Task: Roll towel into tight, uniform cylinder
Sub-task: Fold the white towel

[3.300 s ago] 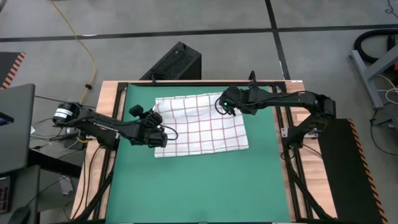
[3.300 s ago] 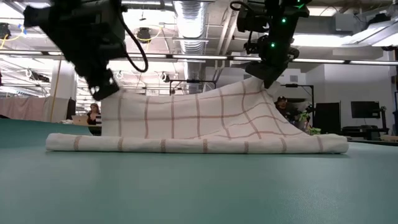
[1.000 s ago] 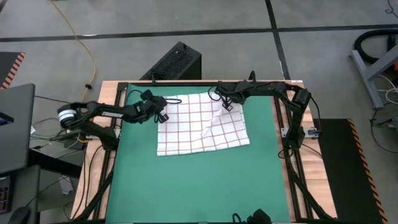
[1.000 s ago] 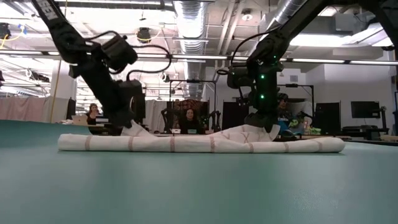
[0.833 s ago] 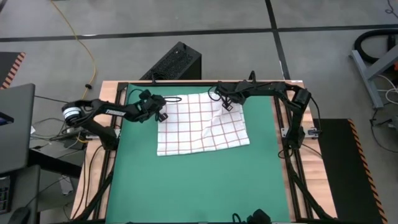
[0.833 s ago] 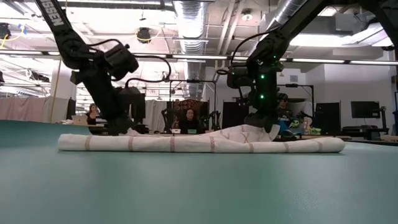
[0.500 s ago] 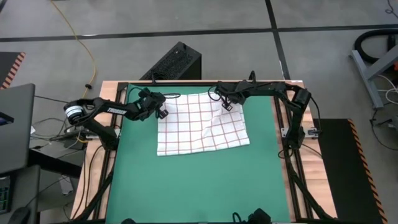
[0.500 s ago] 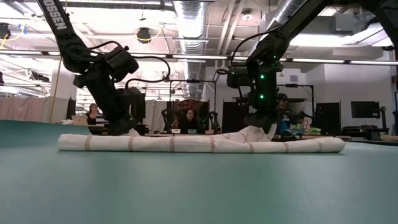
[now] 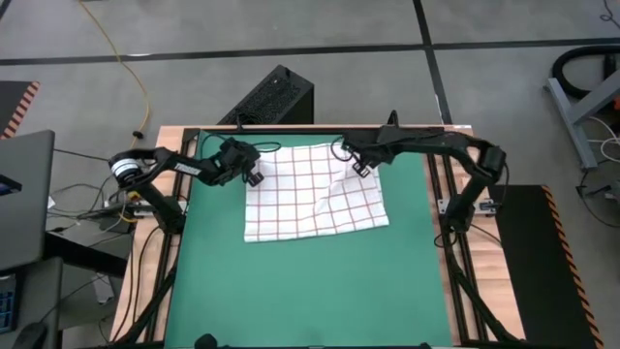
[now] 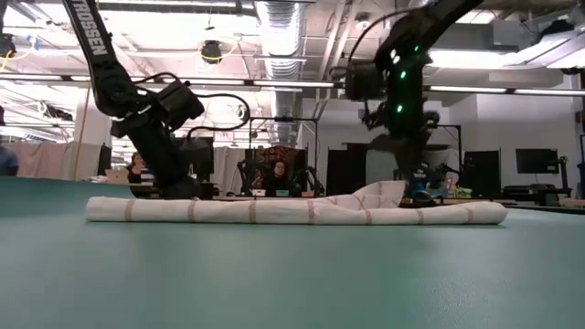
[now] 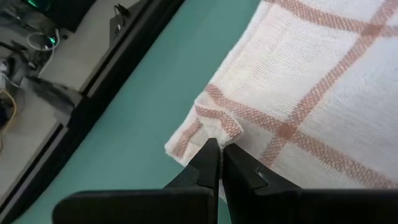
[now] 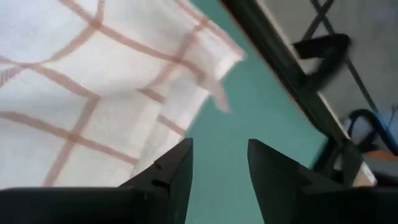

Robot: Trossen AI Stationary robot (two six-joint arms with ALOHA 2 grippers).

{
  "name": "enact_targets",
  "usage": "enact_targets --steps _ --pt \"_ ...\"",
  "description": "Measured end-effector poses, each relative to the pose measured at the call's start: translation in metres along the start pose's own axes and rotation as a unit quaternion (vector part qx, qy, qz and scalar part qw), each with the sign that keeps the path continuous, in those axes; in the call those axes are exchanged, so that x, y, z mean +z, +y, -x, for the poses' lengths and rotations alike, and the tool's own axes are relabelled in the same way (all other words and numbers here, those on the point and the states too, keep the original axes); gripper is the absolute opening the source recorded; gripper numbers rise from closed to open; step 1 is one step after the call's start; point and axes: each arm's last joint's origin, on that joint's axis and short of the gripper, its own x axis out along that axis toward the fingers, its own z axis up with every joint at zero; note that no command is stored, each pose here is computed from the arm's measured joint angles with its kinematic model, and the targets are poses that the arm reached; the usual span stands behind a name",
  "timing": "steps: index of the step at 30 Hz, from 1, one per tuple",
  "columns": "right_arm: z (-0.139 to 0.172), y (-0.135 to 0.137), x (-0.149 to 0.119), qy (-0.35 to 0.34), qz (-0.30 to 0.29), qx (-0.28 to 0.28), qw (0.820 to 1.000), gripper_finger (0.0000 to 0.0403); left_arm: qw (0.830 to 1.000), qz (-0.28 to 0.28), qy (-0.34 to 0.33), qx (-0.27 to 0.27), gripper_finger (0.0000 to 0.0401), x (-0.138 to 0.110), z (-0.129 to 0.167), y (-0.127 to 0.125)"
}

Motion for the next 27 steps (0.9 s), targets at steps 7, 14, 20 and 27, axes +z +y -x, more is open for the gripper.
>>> enact_targets --steps 7,14,20,27 --pt "0.014 -0.002 -0.025 0.044 -0.067 0.106 0.991 0.0175 1.000 -0.003 0.004 0.002 0.0000 -0.004 -0.007 -0.004" --pt "-0.017 0.029 -0.070 0.035 -0.112 0.162 0.980 0.0175 1.000 -0.016 0.007 0.004 0.0000 -0.004 -0.007 -0.004" --pt "-0.028 0.036 -0.074 -0.004 -0.137 0.187 0.973 0.0175 1.000 -0.018 0.013 0.002 0.0000 -0.005 -0.007 -0.004" --pt "-0.035 0.039 -0.070 -0.015 -0.124 0.181 0.975 0.0173 1.000 -0.017 0.017 0.001 0.0000 -0.006 -0.007 -0.005"
